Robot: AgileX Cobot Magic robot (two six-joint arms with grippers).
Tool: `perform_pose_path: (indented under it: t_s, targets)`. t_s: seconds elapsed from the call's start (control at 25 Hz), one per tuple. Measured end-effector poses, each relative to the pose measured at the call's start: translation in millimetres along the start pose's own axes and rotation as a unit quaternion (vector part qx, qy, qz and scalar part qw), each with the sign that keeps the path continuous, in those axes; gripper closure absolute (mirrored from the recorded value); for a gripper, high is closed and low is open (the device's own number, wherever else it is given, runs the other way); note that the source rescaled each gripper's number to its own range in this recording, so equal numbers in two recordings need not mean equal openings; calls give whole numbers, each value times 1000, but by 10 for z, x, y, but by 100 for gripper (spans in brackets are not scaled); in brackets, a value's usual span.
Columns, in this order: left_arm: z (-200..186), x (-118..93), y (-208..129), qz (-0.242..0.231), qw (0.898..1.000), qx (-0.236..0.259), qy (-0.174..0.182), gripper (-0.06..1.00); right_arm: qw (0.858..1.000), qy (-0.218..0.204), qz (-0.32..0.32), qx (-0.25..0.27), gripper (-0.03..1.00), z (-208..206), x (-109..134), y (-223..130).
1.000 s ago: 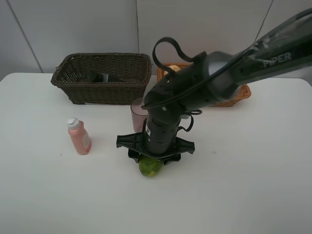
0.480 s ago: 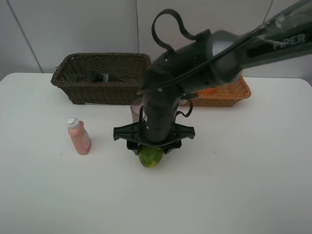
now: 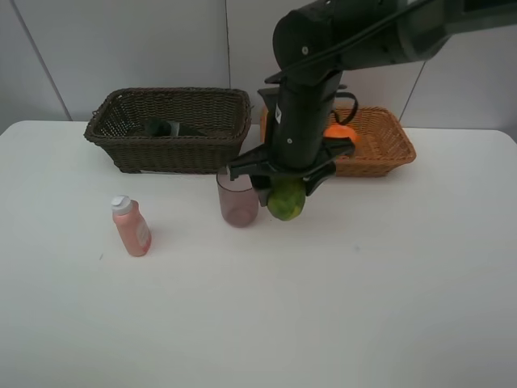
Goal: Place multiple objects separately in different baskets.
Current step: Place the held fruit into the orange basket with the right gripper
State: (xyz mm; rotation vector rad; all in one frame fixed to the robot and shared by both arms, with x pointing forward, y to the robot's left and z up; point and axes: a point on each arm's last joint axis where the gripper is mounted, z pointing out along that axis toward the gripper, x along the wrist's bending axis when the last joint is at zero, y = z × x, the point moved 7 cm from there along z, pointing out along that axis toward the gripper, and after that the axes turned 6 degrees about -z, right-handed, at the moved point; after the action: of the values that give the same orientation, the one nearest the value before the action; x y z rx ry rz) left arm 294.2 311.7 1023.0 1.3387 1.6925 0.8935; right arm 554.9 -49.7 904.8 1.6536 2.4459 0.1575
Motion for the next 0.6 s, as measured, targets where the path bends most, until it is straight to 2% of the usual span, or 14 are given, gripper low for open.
perform_pose_path:
  t_s: [0.28,0.44,0.6]
  targets:
    - [0,0,0,0,1000,0,0,-6,999,0,-32,-38,53,-37,-425,298]
    - [0,0,0,0,1000,0,0,-6,995,7,-12,-102,53,-33,-659,554]
    - [0,0,0,0,1000,0,0,-6,985,13,14,-173,53,-68,-891,807]
